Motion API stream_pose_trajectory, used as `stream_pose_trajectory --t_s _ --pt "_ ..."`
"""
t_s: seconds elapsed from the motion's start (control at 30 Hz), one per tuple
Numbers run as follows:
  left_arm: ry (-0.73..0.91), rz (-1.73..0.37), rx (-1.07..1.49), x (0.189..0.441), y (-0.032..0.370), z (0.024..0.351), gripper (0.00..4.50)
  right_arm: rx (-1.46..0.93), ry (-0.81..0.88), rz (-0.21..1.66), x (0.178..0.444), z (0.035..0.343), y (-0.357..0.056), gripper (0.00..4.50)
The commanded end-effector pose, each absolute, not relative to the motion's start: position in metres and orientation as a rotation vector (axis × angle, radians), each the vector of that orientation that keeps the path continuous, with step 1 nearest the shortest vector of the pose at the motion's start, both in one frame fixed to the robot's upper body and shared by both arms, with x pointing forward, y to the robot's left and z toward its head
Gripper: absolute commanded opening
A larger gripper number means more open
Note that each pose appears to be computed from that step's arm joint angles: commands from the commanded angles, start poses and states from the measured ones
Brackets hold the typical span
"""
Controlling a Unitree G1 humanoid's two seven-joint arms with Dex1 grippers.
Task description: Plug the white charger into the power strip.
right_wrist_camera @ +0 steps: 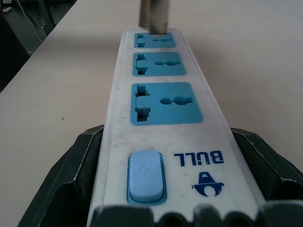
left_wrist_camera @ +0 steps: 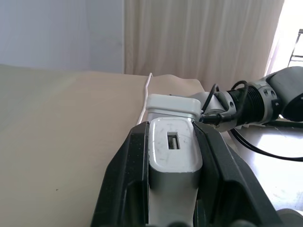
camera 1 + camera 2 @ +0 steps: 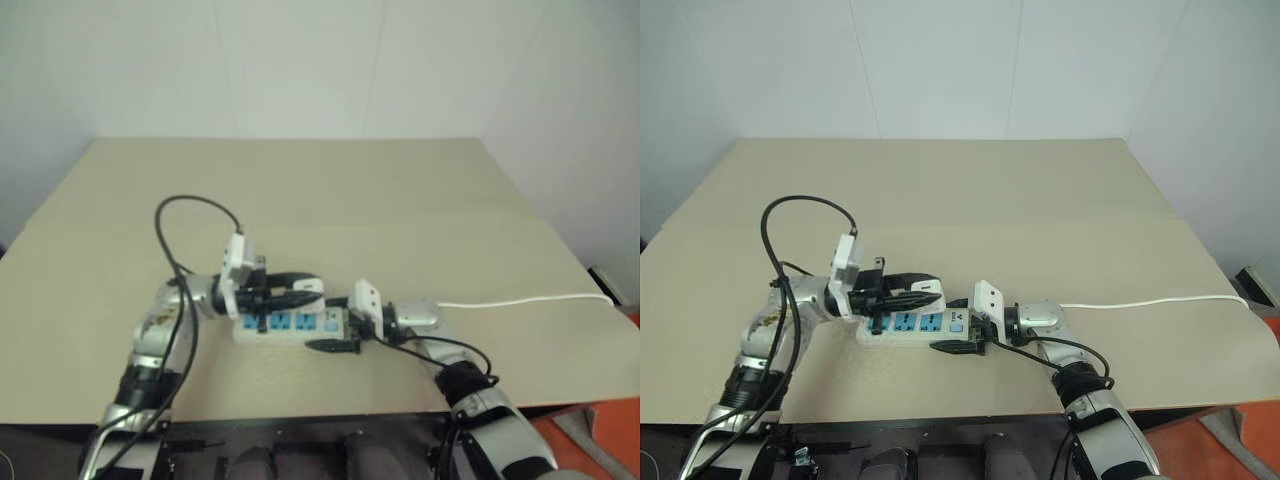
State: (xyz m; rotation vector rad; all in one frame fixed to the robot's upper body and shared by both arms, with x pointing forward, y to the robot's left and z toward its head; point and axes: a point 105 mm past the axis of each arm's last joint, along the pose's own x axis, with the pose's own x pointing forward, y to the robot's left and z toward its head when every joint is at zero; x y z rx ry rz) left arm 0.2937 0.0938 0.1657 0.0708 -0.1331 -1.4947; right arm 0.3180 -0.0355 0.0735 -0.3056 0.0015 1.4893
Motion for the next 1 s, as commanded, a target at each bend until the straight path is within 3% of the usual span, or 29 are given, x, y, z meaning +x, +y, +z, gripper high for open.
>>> stream_pose_trajectory --t_s 0.03,1.0 --pt "-0.128 -1.559 0.124 0.288 0.096 0.163 1.01 -0.317 0.077 1.528 0.310 0.056 -0.037 3.47" --pt "-0.091 -1.577 0.197 0.302 0.099 0.152 1.01 -0.314 0.073 1.512 0.312 0.057 -0.038 3.47"
